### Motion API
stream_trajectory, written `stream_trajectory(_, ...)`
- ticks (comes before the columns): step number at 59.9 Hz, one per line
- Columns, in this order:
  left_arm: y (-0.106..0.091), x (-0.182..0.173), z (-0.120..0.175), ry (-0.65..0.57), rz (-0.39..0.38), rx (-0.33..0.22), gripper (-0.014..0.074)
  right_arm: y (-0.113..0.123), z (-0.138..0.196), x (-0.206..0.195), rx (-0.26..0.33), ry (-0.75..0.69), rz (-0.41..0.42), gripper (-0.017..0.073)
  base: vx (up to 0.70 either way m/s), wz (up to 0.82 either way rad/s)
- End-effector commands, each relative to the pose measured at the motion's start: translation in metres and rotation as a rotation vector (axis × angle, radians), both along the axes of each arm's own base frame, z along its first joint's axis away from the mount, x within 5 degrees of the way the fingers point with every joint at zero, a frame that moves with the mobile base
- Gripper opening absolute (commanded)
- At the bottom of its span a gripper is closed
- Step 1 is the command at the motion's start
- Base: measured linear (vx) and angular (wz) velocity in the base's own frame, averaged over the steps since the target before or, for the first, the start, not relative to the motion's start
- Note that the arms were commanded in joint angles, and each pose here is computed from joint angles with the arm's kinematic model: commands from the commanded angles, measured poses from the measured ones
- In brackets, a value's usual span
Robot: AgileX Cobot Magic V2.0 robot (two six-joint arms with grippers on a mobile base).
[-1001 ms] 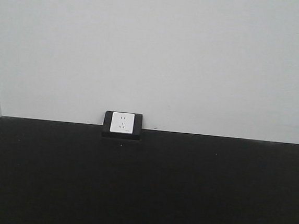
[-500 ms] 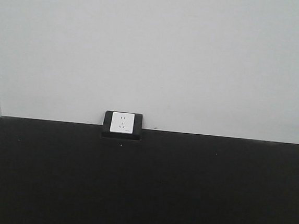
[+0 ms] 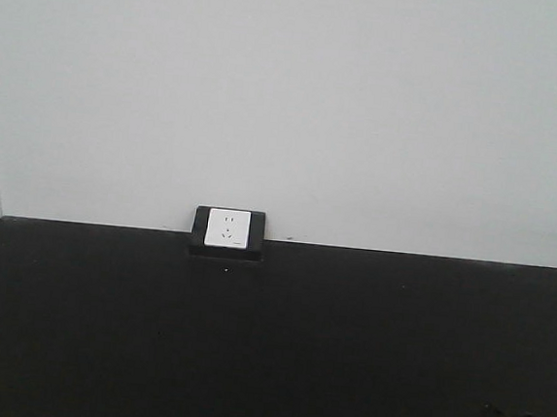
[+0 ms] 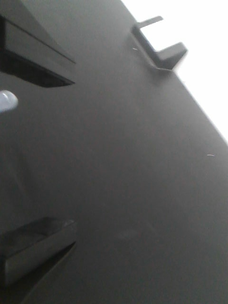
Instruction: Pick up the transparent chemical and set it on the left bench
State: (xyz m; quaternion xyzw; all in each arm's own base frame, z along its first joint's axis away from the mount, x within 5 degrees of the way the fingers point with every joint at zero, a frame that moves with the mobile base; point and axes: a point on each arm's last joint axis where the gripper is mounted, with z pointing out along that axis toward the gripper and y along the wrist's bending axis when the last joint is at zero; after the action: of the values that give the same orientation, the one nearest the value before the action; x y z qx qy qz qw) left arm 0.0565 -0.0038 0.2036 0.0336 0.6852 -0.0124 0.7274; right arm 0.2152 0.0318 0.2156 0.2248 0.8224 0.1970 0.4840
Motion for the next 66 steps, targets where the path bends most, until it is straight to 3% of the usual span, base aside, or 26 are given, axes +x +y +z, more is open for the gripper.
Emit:
stream_trajectory(1,0.000,-0.001,0.003,-0.081,-0.001,-0.014,-0.0003,0.014,0.014,0.013,0.031,-0.145,0.052,0.0600,0.00,0.00)
stream_trajectory(5,0.000,-0.001,0.003,-0.081,-0.001,-0.014,-0.0003,0.023,0.009,0.017,0.049,-0.159,0.090,0.0583,0.00,0.00)
stream_trajectory(13,0.000,-0.001,0.003,-0.081,-0.001,-0.014,-0.0003,0.030,-0.003,0.024,0.108,-0.137,0.083,0.0575,0.00,0.00)
stream_trajectory(23,0.000,-0.001,0.003,-0.081,-0.001,-0.014,-0.0003,0.042,-0.017,0.030,0.103,-0.123,0.173,0.0574,0.00,0.00)
stream_trajectory(28,0.000,-0.001,0.003,-0.081,-0.001,-0.014,-0.0003,0.045,-0.020,0.031,0.131,-0.119,0.186,0.0547,0.00,0.00)
stream_trajectory(34,0.000,-0.001,0.003,-0.081,-0.001,-0.014,-0.0003,0.045,-0.022,0.031,0.150,-0.112,0.184,0.0459,0.00,0.00)
stream_trajectory(46,0.000,-0.001,0.003,-0.081,-0.001,-0.014,-0.0003,0.046,-0.021,0.031,0.144,-0.113,0.192,0.0076,0.00,0.00)
stream_trajectory(50,0.000,-0.001,0.003,-0.081,-0.001,-0.014,-0.0003,0.047,-0.021,0.031,0.133,-0.119,0.209,-0.0015,0.00,0.00)
stream_trajectory(61,0.000,-0.001,0.003,-0.081,-0.001,-0.014,-0.0003,0.049,-0.016,0.031,0.074,-0.186,0.265,-0.0005,0.00,0.00)
stream_trajectory(66,0.000,-0.001,0.003,-0.081,-0.001,-0.014,-0.0003,0.049,-0.009,0.030,0.018,-0.240,0.291,-0.0004,0.00,0.00)
